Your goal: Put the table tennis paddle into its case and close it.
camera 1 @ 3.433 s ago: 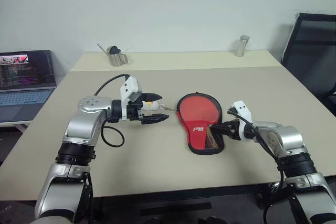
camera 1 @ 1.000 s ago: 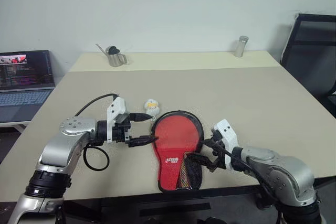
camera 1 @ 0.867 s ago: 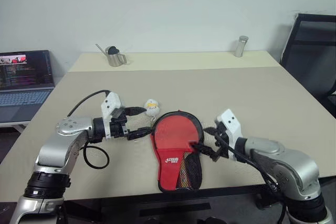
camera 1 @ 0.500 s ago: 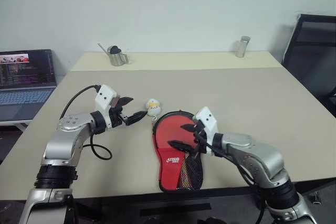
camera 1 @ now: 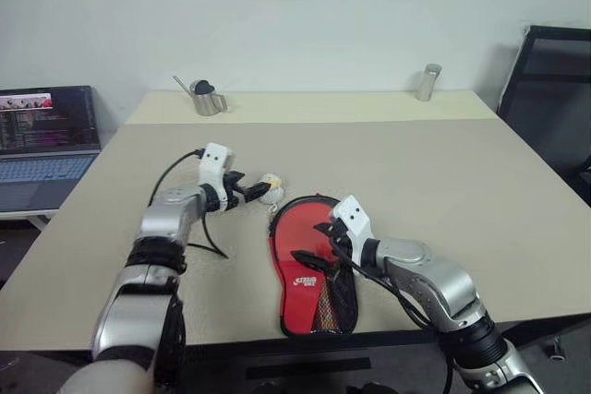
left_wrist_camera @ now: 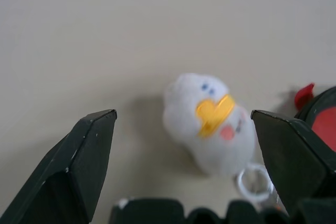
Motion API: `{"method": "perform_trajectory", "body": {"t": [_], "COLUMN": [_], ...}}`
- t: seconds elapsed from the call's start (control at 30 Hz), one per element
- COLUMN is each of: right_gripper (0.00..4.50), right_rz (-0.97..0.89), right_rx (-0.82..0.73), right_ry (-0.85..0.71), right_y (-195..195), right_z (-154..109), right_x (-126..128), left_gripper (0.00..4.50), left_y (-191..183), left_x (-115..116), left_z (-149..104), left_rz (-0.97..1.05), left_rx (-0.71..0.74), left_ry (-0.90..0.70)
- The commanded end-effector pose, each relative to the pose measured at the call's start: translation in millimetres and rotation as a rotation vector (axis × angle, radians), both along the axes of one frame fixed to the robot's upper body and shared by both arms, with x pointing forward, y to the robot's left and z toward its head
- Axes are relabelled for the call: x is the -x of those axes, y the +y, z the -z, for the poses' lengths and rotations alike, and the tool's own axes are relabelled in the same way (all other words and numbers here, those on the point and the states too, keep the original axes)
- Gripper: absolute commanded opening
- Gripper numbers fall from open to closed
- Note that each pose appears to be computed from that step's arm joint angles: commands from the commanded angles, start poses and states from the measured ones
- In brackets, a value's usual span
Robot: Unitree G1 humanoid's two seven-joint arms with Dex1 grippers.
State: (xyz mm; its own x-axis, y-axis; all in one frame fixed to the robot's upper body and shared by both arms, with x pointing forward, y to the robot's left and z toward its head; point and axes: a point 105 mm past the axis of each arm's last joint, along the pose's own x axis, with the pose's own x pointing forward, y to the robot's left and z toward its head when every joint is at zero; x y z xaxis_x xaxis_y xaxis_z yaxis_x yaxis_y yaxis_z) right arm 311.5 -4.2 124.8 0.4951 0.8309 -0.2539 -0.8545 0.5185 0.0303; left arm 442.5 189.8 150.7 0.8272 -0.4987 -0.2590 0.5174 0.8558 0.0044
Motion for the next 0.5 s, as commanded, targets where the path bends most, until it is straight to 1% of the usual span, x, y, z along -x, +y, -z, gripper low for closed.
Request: {"method": "perform_trajectory", "body": {"t": [0.03, 0.23, 0.4, 0.5], "right_gripper": [4.46, 4.46, 4.46, 4.50], "right_rz": [-0.015, -0.006, 0.019, 0.064], "right_rx": [-0.012, -0.014, -0.010, -0.007], "right_ry": [-0.050, -0.052, -0.034, -0.049], "right_y": [4.7, 6.6, 5.4, 2.0], "right_z": [-9.8, -9.2, -5.3, -5.8], "right_x": [-1.5, -3.5, -5.1, -11.1], "left_gripper": [4.50, 4.50, 4.50, 3.92], "left_y": [-10.9, -18.8, -21.6, -21.5], "left_x": [-7.4, -4.6, -4.0, -5.3], "left_z": [1.6, 29.4, 37.8, 36.6], "left_rz": [0.028, 0.054, 0.057, 0.044], "left_rx": [-0.022, -0.085, -0.119, -0.107], "left_ry": [0.017, 0.114, 0.126, 0.115]}}
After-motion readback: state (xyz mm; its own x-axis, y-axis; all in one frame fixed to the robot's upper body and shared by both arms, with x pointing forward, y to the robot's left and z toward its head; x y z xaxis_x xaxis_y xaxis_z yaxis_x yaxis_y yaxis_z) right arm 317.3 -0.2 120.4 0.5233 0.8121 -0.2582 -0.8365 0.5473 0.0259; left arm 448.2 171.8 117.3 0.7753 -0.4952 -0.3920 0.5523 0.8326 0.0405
